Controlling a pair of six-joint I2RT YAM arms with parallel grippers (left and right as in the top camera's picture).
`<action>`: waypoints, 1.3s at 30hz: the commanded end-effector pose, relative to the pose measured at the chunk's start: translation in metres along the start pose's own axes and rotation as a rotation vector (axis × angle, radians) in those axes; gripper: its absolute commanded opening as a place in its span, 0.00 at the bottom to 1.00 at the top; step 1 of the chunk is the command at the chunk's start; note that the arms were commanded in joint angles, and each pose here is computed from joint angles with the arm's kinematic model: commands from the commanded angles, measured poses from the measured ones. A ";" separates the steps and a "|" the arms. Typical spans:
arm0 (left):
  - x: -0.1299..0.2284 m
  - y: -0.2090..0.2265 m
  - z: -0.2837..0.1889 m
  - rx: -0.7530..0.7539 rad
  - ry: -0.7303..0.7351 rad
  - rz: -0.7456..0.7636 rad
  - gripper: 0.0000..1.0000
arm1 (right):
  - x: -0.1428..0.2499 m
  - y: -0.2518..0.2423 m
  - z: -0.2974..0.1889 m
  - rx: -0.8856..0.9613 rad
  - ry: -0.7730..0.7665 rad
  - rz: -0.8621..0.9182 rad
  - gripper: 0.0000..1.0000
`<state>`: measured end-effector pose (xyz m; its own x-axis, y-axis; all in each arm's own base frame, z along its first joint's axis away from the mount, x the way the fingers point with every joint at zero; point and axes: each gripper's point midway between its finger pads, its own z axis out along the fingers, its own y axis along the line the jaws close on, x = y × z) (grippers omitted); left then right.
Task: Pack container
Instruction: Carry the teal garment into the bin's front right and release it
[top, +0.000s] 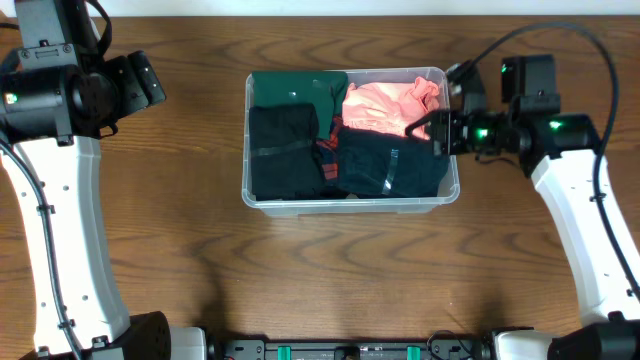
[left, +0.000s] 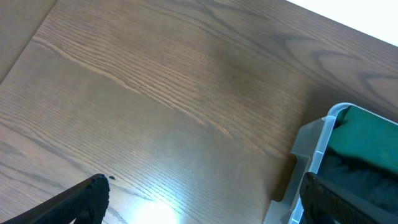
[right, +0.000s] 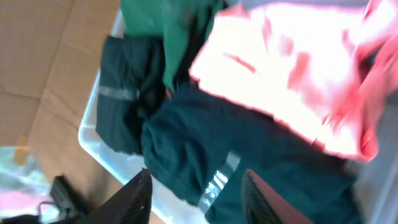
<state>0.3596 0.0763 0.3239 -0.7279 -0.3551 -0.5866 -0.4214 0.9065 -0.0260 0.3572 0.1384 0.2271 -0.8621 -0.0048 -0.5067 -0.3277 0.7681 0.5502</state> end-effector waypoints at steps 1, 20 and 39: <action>0.001 0.003 0.004 -0.016 0.009 0.001 0.98 | -0.028 0.010 -0.019 0.066 -0.068 -0.134 0.36; 0.001 0.003 0.004 -0.016 0.009 0.001 0.98 | 0.060 0.005 0.121 0.279 0.362 -0.264 0.01; 0.001 0.003 0.004 -0.016 0.010 0.001 0.98 | 0.017 0.035 0.092 0.260 0.230 -0.296 0.34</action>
<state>0.3595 0.0764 0.3238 -0.7280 -0.3551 -0.5864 -0.4216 0.9064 -0.0256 0.3532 0.2271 0.1138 -0.8680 -0.4038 -0.2889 -0.4731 0.8491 0.2347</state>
